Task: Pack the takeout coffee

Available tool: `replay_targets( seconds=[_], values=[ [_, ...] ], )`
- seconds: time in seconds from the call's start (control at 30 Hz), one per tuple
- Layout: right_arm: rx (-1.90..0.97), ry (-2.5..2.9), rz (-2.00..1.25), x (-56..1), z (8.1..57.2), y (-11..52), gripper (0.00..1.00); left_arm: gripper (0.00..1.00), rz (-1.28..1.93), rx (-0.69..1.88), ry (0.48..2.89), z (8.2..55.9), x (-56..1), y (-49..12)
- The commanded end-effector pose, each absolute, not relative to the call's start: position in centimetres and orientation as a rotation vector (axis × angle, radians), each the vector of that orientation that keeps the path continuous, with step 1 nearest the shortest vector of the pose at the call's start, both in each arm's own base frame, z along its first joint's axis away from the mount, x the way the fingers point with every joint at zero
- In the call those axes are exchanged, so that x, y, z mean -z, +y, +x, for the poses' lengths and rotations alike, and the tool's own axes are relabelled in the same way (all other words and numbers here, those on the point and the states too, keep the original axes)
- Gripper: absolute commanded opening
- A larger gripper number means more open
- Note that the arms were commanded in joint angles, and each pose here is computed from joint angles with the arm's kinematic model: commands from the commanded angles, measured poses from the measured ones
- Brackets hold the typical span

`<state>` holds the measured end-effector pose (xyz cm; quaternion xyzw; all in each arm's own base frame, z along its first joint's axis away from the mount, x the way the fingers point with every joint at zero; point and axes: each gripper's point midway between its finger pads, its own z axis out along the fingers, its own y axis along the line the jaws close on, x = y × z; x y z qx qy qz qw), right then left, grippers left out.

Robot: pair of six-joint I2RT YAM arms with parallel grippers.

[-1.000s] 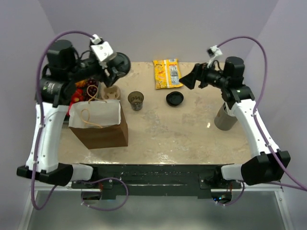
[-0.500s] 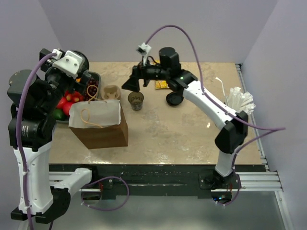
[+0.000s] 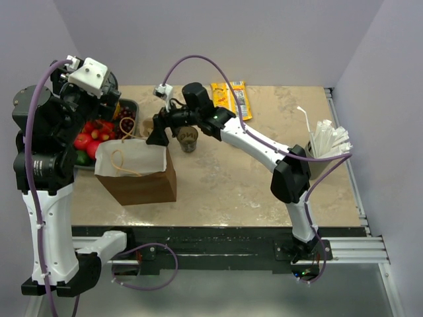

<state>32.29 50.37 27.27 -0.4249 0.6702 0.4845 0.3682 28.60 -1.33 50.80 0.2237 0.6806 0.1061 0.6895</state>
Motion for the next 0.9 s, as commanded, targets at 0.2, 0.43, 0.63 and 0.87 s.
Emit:
replay_targets(
  seconds=[0.2, 0.43, 0.63, 0.87],
  values=[
    [-1.254, 1.613, -1.129, -29.8, 31.9, 50.6, 0.45, 0.0, 0.558, -0.12, 1.438, 29.6, -52.3, -3.6],
    [-1.241, 1.615, -1.206, -29.4, 30.4, 49.7, 0.4, 0.0, 0.628, -0.048, 1.389, 30.1, -52.5, -5.4],
    [-1.081, 1.604, -1.293, -29.1, 30.1, 47.5, 0.0, 0.0, 0.753, 0.021, 1.307, 29.0, -53.1, -7.6],
    [-0.79, 1.575, -1.307, -31.9, 28.7, 40.3, 0.0, 0.0, 0.959, 0.311, 1.3, 24.6, -49.6, -12.0]
  ],
)
